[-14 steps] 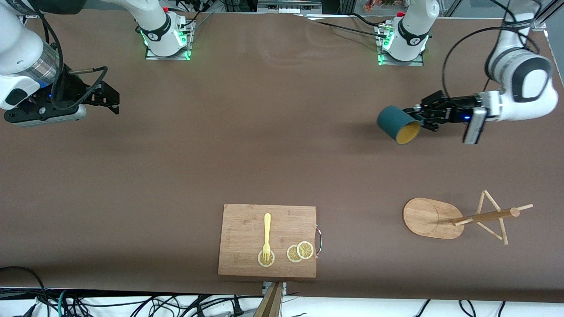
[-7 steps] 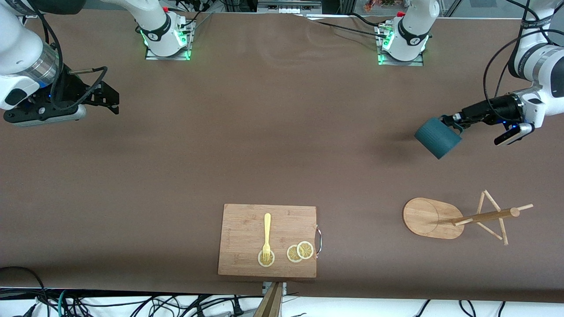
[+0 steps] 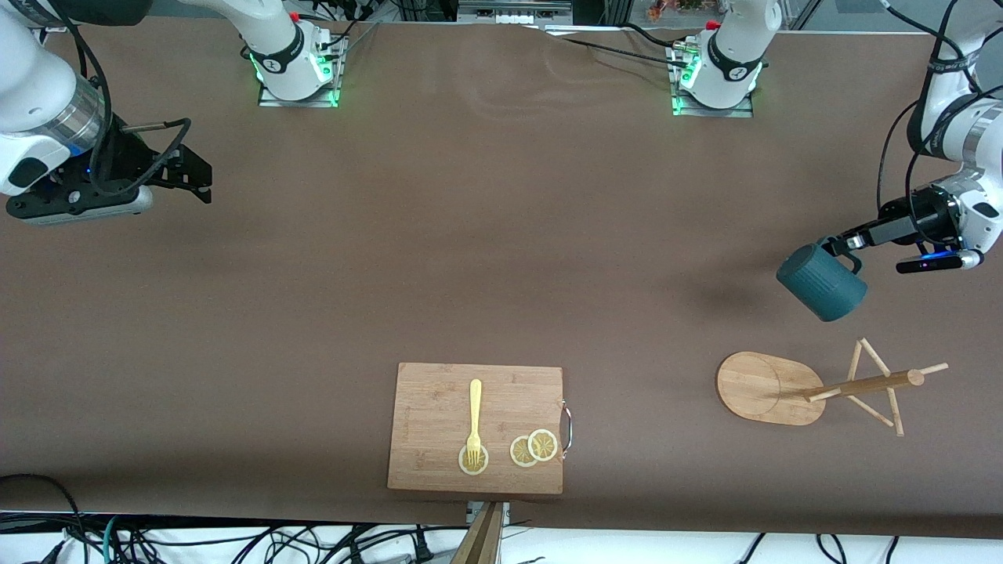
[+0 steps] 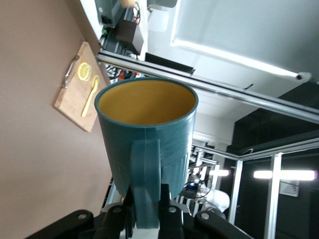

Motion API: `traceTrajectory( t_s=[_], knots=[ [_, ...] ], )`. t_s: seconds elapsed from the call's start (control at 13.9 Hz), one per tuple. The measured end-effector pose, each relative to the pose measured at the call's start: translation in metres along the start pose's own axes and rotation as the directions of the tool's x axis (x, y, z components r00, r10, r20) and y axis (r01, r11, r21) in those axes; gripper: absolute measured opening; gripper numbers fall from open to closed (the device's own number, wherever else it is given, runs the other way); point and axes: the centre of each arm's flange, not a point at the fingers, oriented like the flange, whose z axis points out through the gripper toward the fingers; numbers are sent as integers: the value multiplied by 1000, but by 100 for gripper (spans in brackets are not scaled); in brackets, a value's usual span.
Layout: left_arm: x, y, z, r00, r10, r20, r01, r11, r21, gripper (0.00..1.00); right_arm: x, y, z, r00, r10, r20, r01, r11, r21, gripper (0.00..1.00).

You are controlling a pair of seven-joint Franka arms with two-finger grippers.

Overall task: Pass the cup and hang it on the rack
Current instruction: 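Carry the teal mug with the left gripper over the wooden rack, then lower the mug onto a rack peg with the left gripper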

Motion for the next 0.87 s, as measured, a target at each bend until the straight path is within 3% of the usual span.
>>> traceTrajectory(
  t_s=[0.5, 0.87],
  knots=[
    [37, -25, -3, 999, -42, 1, 42, 988, -152, 21, 0, 0, 0, 1000, 0, 0, 0, 1000, 0, 100],
    [55, -41, -18, 998, -61, -32, 51, 966, -253, 21, 0, 0, 0, 1000, 0, 0, 0, 1000, 0, 100]
  ],
)
